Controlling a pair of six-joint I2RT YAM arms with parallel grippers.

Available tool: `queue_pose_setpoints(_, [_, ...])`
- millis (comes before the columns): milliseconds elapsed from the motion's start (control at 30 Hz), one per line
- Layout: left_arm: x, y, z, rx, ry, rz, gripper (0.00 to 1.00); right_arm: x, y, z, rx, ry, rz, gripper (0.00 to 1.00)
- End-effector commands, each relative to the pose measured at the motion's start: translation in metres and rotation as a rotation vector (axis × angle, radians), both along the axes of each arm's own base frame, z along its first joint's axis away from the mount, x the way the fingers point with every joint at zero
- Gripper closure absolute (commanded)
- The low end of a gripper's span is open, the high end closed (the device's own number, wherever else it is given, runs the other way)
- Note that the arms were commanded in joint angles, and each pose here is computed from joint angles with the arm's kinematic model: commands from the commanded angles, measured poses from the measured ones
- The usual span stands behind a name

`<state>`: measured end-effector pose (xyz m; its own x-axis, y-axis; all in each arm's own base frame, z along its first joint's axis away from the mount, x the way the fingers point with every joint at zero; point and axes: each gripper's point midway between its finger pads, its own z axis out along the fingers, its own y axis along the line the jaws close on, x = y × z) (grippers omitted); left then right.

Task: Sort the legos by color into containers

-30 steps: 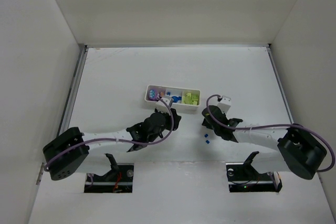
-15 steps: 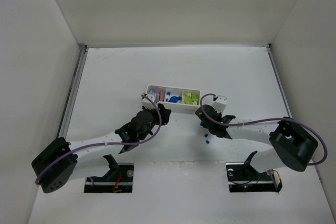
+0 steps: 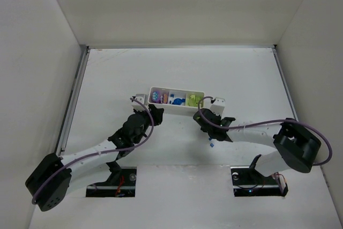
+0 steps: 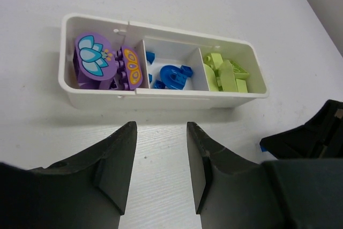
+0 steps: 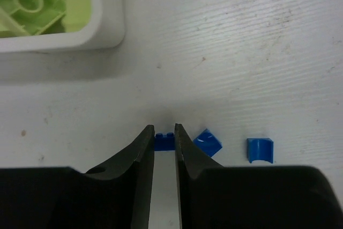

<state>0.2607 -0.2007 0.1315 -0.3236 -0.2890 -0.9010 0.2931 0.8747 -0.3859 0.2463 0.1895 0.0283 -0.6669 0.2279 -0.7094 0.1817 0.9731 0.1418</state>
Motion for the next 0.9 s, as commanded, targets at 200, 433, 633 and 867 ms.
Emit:
queue_pose_setpoints(200, [0.004,0.009,0.013,-0.062,-0.037,0.038,0.61,0.048,0.090,0.105,0.150,-0.210,0.172,0.76])
queue_pose_setpoints(433, [0.004,0.010,0.009,-0.057,-0.032,0.045,0.61,0.112,0.129,0.123,0.197,-0.275,0.205,0.75])
queue_pose_setpoints(633, [0.001,-0.001,0.005,-0.044,-0.019,0.011,0.61,0.137,0.134,0.118,0.201,-0.272,0.182,0.60])
queue_pose_setpoints(867, [-0.021,-0.049,0.007,0.005,-0.041,-0.154,0.64,0.129,0.107,0.145,0.225,-0.344,0.152,0.51])
